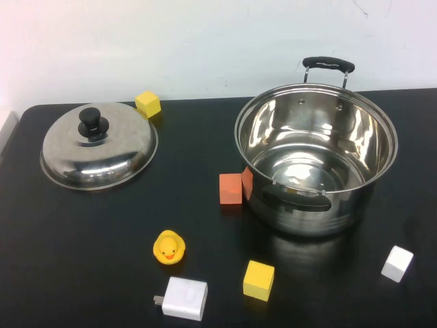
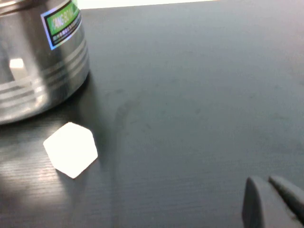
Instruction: Cover the pot
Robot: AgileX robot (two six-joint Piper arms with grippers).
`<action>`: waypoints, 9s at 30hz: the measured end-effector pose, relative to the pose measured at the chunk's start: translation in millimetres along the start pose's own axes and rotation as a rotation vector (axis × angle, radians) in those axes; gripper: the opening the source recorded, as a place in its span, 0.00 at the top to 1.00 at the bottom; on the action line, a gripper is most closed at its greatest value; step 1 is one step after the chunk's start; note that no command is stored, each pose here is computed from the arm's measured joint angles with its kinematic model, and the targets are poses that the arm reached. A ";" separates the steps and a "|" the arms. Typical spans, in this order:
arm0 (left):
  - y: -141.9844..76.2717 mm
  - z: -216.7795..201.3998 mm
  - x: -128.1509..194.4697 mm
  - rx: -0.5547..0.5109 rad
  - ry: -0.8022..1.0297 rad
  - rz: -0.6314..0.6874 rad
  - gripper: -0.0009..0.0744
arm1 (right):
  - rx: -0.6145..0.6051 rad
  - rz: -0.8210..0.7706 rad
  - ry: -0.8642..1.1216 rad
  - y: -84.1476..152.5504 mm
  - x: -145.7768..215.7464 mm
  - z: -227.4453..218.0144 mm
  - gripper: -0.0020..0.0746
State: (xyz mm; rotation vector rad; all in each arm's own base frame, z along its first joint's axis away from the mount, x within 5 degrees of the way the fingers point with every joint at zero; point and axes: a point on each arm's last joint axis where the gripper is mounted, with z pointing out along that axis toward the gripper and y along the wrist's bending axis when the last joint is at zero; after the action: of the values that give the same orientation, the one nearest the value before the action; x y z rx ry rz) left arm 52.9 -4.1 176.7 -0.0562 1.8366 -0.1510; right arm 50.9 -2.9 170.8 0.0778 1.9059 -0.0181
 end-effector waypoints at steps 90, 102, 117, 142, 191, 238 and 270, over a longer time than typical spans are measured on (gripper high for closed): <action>-21.9 -40.9 -156.1 0.145 -0.520 -0.253 0.99 | 0.000 0.000 0.000 0.0 0.0 0.0 0.98; -27.8 51.4 -209.1 0.063 -0.557 0.004 0.95 | 0.000 0.000 0.000 0.0 0.0 0.0 0.98; -30.5 232.8 -224.5 0.026 -0.259 0.043 0.36 | 0.000 0.000 0.000 0.0 0.0 0.0 0.98; -14.1 379.1 -100.9 -0.007 0.058 0.074 0.29 | 0.000 -0.001 0.000 0.0 0.0 0.0 0.98; -251.3 263.3 -184.7 0.609 -0.155 0.336 0.54 | 0.000 -0.001 0.000 0.0 0.0 0.0 0.98; -292.4 276.9 -137.0 0.822 -0.178 0.299 0.54 | 0.000 -0.001 0.000 0.0 0.0 0.0 0.98; -275.9 289.7 -144.5 0.716 -0.148 0.153 0.54 | 0.000 -0.001 0.000 0.0 0.0 0.0 0.98</action>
State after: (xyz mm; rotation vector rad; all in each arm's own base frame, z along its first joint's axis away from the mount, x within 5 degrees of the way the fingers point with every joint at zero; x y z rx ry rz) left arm 359.4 -281.8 275.9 0.5568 1.5423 -0.6665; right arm 50.9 -2.9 170.8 0.0774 1.9059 -0.0188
